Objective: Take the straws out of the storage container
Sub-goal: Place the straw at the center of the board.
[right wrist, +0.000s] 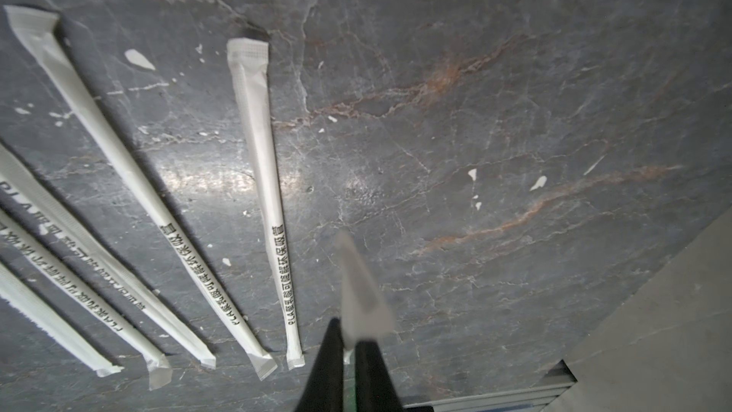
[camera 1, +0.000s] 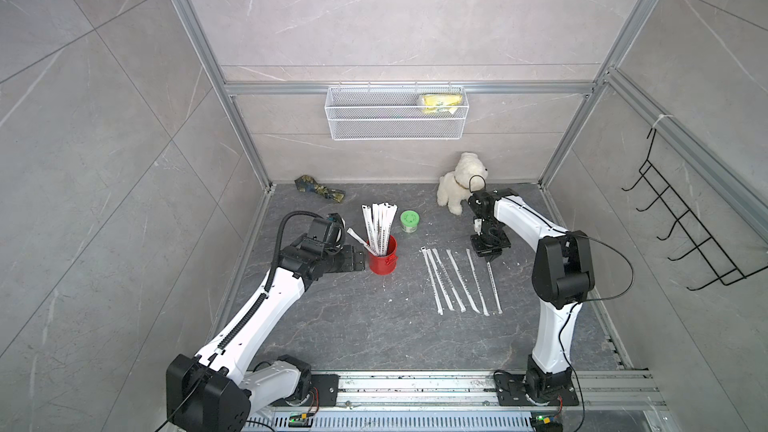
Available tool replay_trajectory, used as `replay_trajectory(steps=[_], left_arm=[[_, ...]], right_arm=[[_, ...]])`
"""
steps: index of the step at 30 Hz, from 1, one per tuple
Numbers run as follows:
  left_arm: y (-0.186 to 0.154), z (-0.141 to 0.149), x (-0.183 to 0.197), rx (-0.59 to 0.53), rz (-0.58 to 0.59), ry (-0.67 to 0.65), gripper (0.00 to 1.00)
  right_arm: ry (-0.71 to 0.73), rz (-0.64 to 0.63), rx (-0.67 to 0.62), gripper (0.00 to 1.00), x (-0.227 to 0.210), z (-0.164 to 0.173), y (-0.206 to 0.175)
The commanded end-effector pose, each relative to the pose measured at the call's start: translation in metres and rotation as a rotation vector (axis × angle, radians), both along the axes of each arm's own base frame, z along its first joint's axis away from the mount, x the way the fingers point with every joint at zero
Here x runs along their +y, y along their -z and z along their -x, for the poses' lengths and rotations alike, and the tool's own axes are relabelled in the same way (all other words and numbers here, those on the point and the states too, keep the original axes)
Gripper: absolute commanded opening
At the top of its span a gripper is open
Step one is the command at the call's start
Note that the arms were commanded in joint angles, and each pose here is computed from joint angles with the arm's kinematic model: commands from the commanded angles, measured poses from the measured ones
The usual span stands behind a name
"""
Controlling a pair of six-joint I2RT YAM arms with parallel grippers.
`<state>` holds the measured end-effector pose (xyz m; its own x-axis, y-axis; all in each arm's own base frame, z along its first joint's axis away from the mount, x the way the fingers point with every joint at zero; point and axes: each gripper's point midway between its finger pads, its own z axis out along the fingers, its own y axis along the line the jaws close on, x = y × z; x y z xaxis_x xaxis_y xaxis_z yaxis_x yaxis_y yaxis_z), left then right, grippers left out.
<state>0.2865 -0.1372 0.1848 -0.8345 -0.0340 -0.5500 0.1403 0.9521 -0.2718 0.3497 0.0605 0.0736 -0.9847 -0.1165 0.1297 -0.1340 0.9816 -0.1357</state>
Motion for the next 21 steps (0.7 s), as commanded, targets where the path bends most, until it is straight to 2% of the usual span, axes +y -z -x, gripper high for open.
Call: replay_trajectory(steps=[1, 21], left_arm=[[-0.010, -0.003, -0.006, -0.021, 0.020, 0.018, 0.99], [-0.009, -0.003, -0.006, -0.017, 0.017, 0.019, 0.99]], right_arm=[[0.023, -0.005, 0.034, 0.11, -0.001, 0.001, 0.015], [0.053, -0.003, 0.061, 0.17, -0.001, -0.002, 0.042]])
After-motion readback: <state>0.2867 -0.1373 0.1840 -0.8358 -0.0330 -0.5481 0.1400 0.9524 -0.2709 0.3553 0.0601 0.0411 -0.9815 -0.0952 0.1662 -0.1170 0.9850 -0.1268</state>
